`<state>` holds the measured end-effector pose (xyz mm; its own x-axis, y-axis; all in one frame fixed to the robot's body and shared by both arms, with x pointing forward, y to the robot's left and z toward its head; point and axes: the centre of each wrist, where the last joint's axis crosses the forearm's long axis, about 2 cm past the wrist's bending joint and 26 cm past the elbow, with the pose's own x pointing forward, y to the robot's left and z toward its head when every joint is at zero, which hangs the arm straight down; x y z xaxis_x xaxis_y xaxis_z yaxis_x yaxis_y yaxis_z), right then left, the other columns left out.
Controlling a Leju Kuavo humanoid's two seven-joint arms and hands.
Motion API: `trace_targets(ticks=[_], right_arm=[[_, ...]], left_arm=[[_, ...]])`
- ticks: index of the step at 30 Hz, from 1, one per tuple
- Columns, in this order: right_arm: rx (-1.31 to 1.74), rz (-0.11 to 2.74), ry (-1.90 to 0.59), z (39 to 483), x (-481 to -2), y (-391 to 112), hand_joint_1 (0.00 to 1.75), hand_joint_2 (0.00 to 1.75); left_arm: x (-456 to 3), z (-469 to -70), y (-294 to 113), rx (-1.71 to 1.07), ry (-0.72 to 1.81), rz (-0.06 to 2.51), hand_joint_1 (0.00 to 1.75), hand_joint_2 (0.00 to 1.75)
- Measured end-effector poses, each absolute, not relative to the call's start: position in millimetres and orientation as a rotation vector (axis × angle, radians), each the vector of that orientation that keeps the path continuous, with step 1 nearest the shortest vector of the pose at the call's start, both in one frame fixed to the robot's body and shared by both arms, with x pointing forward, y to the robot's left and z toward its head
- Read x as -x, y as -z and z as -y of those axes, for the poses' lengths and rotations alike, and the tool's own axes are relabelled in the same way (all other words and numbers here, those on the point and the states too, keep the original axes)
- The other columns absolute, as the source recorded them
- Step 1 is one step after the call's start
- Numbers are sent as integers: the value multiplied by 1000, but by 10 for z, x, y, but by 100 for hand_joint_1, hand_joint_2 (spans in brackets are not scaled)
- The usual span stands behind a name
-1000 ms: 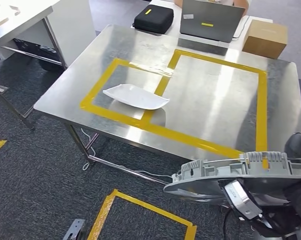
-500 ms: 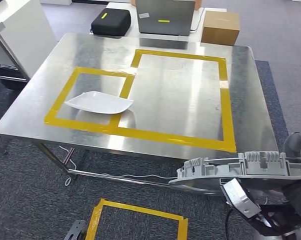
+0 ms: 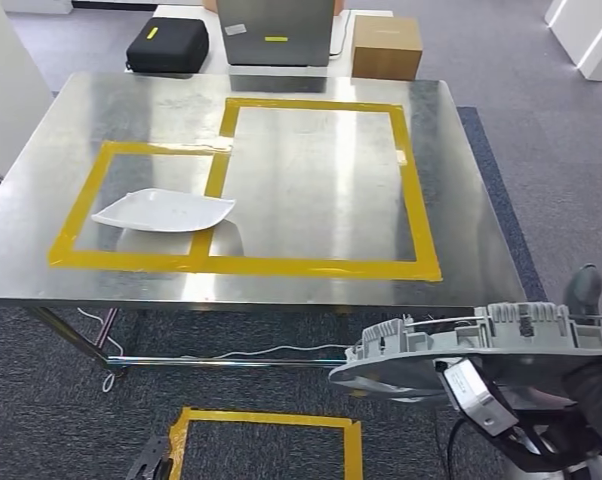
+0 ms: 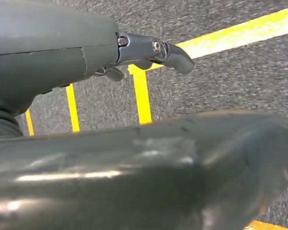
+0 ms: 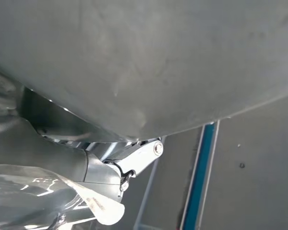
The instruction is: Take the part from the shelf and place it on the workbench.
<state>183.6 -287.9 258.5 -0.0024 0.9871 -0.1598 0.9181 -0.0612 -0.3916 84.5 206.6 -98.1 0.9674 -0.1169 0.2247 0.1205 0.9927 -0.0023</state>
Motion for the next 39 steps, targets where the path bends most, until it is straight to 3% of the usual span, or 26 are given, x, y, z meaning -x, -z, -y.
trace_targets(ticks=[39], right_arm=[[2107,1951,-600,2956,-1921,-2526,175,175]], left_arm=[[-863,-2305,1011,-10,92,172,0,0]])
